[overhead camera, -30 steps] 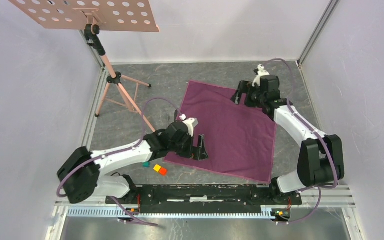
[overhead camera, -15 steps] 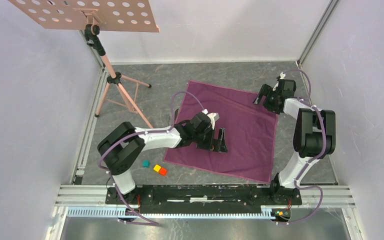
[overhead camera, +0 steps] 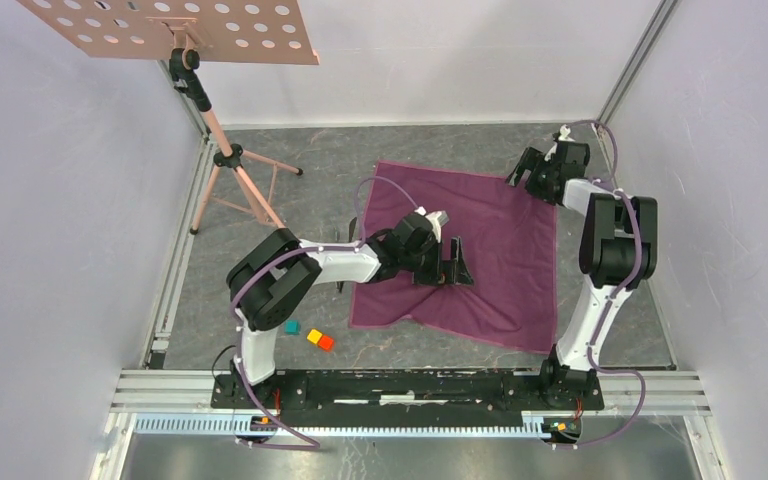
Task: Fold the napkin into a case and place the utensils inside
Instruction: Smooth out the napkin at the center of the board.
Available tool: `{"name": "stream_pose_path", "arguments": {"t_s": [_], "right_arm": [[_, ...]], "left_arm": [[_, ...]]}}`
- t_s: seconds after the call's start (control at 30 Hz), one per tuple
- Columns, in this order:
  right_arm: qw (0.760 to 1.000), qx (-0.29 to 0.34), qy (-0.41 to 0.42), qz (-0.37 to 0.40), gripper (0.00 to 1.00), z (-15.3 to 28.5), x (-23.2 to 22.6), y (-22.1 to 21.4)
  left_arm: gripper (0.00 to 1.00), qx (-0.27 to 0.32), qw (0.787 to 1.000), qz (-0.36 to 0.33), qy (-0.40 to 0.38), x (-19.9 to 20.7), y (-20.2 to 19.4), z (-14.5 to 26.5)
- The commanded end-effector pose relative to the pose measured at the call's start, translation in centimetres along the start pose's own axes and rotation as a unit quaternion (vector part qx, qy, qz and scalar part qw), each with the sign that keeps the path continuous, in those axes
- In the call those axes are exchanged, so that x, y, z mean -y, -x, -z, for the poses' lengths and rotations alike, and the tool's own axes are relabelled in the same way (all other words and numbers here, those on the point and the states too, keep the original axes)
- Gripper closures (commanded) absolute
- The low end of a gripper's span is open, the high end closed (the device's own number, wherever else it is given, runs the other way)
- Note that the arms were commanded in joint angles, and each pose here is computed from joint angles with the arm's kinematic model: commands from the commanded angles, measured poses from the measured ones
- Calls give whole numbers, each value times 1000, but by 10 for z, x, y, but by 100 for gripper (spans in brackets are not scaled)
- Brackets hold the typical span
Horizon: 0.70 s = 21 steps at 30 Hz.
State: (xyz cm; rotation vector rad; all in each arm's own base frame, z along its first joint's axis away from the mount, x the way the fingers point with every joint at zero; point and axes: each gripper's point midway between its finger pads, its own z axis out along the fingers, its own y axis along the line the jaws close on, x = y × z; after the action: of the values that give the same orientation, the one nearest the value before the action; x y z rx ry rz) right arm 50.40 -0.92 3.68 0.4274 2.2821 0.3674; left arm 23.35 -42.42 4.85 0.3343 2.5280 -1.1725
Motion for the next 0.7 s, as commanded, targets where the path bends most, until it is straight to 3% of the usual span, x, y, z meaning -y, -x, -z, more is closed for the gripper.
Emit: {"name": "stream_pose_path", "arguments": {"t_s": [0.0, 0.43, 0.57, 0.67], "right_arm": [[1000, 19, 12, 14, 8, -24, -2, 25], [989, 36, 71, 124, 8, -71, -26, 85], [989, 53, 60, 122, 8, -52, -43, 117], [991, 51, 18, 121, 8, -12, -58, 125]], "left_arm": [[0, -1, 1000, 27, 5, -9, 11, -13], [0, 2, 1000, -15, 19, -2, 23, 7], [0, -2, 999, -31, -30, 28, 24, 30], [0, -21, 997, -32, -63, 41, 16, 42]]}}
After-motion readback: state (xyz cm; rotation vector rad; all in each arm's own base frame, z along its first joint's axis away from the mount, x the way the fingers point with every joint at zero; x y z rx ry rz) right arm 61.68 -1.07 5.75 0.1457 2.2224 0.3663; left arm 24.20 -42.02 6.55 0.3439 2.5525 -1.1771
